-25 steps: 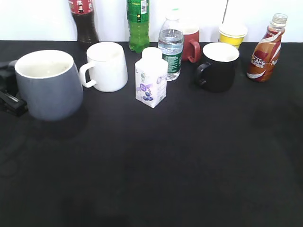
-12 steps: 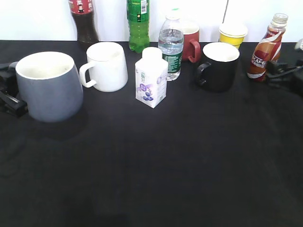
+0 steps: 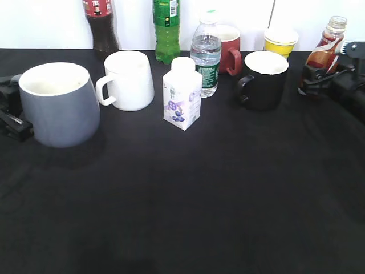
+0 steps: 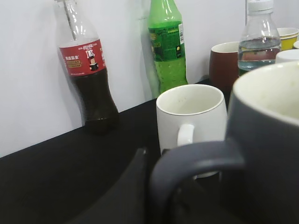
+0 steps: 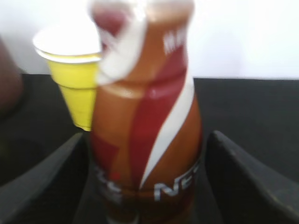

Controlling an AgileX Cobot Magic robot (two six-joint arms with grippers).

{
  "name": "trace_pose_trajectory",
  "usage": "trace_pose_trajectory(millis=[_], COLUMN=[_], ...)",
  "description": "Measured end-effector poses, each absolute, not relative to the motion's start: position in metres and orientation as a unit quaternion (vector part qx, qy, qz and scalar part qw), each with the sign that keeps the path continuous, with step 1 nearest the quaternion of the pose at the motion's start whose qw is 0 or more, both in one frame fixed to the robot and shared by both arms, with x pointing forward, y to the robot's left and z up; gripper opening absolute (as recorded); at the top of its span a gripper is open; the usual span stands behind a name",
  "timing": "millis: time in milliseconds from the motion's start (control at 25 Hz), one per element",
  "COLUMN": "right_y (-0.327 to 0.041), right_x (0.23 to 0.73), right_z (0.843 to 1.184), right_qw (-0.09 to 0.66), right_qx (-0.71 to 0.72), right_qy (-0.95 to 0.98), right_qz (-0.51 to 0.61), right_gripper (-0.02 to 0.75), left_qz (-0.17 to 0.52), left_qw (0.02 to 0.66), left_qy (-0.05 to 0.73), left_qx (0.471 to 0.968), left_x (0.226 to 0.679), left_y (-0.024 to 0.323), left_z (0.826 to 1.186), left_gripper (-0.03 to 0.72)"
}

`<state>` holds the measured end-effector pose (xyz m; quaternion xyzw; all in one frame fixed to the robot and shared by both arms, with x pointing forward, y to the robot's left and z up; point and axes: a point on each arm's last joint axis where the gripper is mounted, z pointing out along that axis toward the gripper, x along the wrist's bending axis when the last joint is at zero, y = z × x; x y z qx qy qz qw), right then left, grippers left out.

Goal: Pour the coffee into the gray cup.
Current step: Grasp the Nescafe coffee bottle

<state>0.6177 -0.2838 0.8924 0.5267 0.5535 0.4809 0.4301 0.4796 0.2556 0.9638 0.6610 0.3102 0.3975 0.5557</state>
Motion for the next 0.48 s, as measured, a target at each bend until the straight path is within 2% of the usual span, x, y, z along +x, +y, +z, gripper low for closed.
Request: trace_pose_trajectory(millis=[440,480], right_y=[-0.282,-0.282], right_x=[0.649,0.649], right_z=[0.871,0.870], right_qw=[0.429,0.428], right_qx=[0.524,0.522], right_qy=[0.553,0.555], right_qz=[0.486,0.486], right_gripper=[0.587,0.554], left_qz=[0.398,0.398], left_qw=[0.556,0.556], left_qy=[0.310,0.310], left_qx=[0.661,0.661], left_x=[0.480,0.480], left_y=[0.256,0.256], left_z=[0.964,0.964], left_gripper=[0.042,0.042])
